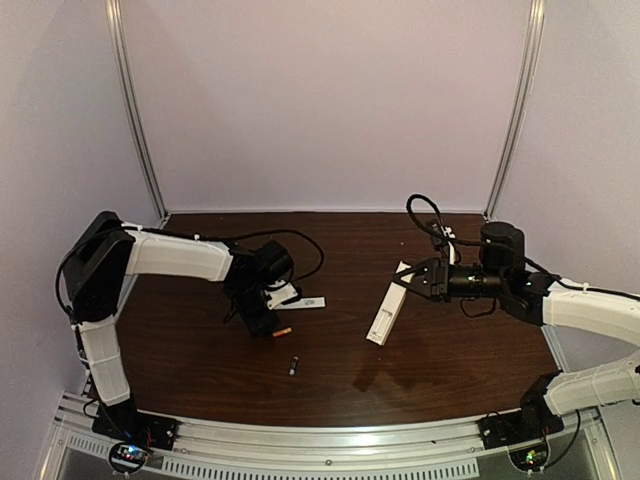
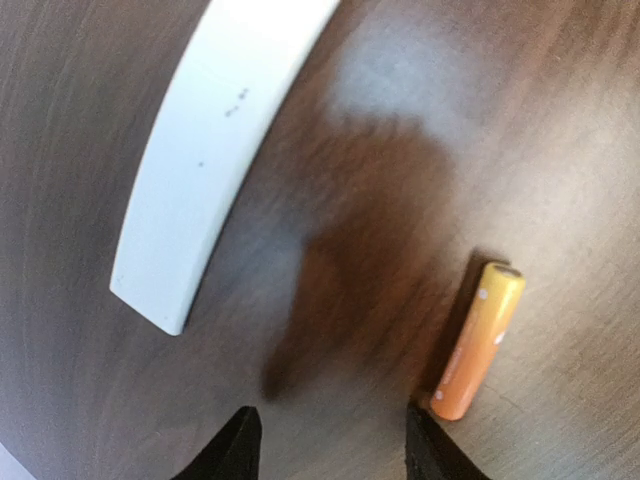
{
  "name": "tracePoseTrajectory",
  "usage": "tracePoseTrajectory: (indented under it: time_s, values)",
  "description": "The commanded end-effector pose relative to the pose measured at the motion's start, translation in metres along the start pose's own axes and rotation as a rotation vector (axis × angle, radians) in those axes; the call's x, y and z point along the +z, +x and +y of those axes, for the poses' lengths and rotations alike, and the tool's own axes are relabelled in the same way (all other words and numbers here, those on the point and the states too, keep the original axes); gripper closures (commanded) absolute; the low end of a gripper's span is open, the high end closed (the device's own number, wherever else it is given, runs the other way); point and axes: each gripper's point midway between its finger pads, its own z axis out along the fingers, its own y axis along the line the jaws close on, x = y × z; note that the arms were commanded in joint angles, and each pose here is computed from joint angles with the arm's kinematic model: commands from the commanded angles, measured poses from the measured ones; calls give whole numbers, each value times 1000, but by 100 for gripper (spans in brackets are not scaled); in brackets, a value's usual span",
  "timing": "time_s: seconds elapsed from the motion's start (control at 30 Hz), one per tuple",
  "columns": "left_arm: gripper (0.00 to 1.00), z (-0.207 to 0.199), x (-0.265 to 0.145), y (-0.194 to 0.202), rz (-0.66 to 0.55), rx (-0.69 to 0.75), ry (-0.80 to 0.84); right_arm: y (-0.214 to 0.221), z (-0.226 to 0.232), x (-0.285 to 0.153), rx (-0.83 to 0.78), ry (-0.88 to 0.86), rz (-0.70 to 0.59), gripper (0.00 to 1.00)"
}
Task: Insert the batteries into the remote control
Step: Move the battery to the center of the board.
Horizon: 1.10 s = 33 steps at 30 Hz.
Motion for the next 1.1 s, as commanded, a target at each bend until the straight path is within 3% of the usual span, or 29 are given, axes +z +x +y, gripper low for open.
tracePoseTrajectory:
  time_s: [0.0,0.43,0.7,1.07]
  values:
    - [48,18,11,-6,-8,-51,-35,-6,4,-4,-20,-15,-24,92]
    - [47,-9,0,28,41,-29,96,-6,2,-6,-19,-6,-24,92]
    - [44,-37,-6,16,-13,7,188,-8,4,-3,-15,-18,-26,92]
    - [44,-16,2,-16,-35,-34,97,-8,2,-3,-16,-15,-21,93]
